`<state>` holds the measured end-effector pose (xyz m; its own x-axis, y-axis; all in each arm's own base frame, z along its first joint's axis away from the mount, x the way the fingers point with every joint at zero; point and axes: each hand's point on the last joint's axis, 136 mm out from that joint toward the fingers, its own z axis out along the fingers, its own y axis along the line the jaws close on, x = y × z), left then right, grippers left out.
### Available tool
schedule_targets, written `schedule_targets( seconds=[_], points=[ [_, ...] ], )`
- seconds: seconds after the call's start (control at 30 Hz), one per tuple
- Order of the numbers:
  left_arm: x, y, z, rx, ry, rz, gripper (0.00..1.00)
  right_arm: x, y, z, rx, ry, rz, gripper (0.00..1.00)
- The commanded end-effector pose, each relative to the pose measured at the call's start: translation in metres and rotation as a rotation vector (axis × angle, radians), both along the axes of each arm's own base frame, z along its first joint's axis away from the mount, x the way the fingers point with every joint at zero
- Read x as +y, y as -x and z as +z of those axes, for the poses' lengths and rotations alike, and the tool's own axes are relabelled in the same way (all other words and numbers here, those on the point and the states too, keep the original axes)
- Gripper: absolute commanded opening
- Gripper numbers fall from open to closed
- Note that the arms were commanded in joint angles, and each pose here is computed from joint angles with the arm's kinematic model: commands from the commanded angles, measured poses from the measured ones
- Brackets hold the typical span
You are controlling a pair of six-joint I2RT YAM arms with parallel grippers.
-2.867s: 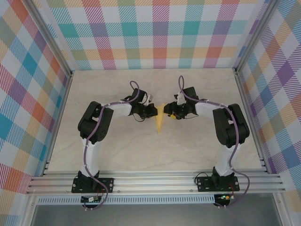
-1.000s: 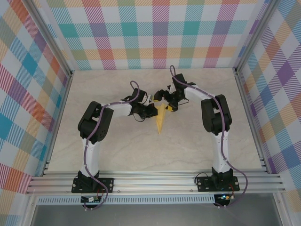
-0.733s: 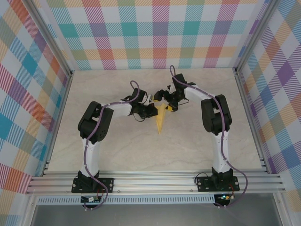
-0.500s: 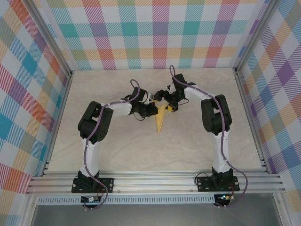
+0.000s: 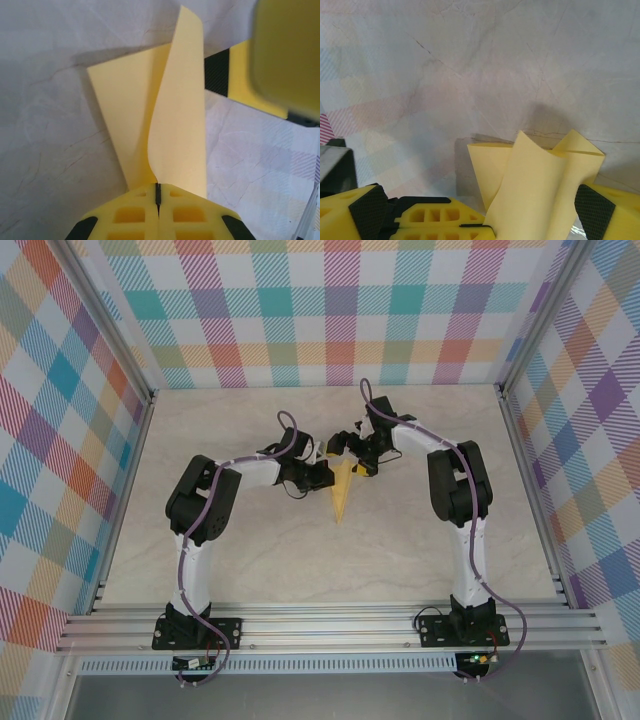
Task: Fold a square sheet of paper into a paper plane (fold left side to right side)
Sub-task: Fold the wing for the fifth time at the center of the table.
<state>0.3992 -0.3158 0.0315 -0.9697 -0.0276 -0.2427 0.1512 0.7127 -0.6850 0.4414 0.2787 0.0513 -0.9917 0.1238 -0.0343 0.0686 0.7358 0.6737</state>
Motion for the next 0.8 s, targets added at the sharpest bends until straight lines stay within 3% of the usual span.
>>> schedule_targets(
  seconds=[0.0, 0.3, 0.53, 0.77],
  points=[
    [0.001, 0.009, -0.012, 0.015, -0.022, -0.021, 0.04, 0.004, 0.001, 0.014, -0.014, -0.018, 0.016, 1.00],
    [0.001, 0.010, -0.017, 0.024, -0.028, -0.020, 0.04, -0.025, 0.004, 0.062, -0.109, -0.029, -0.030, 0.95],
    [-0.002, 0.005, 0.002, -0.010, -0.010, -0.023, 0.04, -0.036, 0.041, 0.031, -0.034, -0.008, -0.012, 0.75],
    [-0.003, 0.003, 0.009, -0.023, -0.011, -0.029, 0.04, -0.025, 0.032, 0.022, -0.014, -0.050, -0.010, 0.80]
  ],
)
